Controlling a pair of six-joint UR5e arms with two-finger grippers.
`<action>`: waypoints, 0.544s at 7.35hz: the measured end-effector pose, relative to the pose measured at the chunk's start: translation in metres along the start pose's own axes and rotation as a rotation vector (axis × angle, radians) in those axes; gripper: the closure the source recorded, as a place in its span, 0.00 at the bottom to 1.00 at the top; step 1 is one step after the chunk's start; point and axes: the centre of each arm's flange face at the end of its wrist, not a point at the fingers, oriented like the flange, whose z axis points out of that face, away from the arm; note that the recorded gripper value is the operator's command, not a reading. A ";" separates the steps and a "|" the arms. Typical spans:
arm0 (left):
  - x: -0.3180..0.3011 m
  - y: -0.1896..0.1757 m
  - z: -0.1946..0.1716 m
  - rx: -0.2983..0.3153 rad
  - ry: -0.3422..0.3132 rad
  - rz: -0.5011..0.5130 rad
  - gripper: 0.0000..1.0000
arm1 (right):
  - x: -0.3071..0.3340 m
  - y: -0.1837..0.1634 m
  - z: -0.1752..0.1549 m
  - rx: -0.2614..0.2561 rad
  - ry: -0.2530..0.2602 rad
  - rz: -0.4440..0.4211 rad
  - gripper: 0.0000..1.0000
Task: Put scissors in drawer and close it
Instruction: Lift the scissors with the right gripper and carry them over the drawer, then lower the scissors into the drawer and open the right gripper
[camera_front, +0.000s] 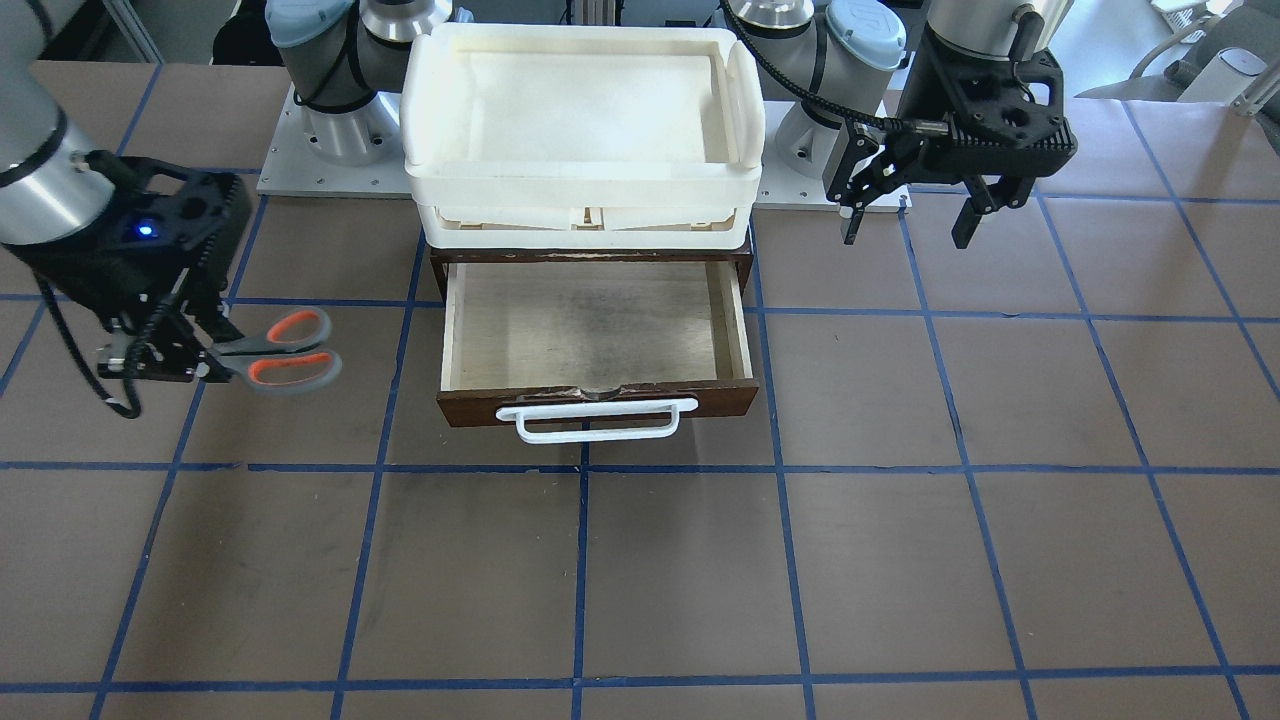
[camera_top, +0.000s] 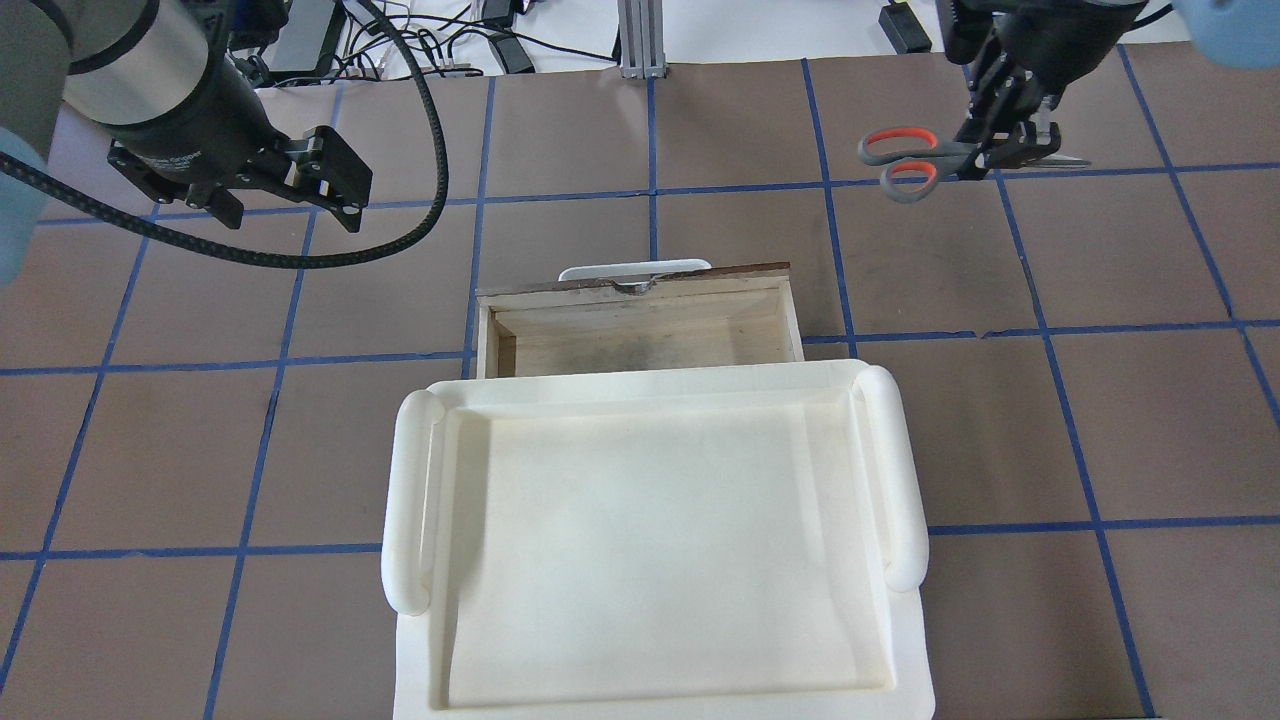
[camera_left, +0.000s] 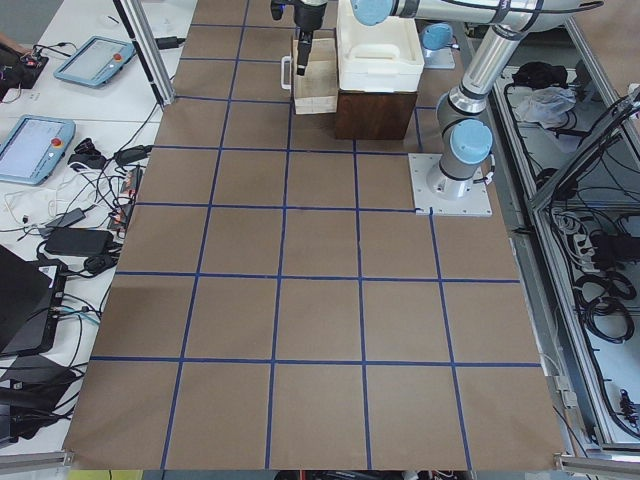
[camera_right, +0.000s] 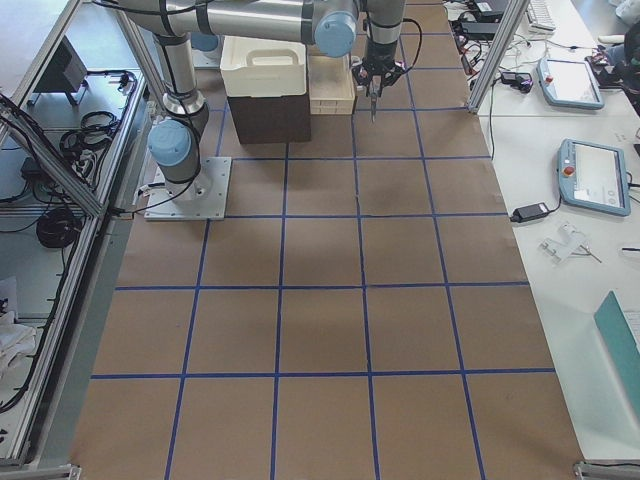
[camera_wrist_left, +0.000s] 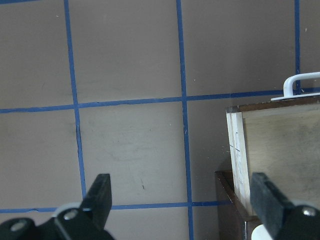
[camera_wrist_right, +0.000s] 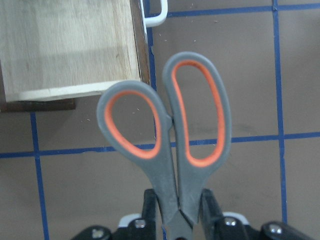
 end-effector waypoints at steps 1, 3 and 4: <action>0.000 0.000 0.000 0.000 0.000 0.000 0.00 | -0.011 -0.044 0.012 -0.002 -0.019 -0.008 1.00; 0.000 0.000 -0.002 0.003 0.000 -0.001 0.00 | -0.031 -0.120 0.042 -0.020 -0.053 -0.086 1.00; 0.000 0.001 -0.002 0.004 0.000 -0.001 0.00 | -0.042 -0.148 0.053 -0.026 -0.061 -0.107 1.00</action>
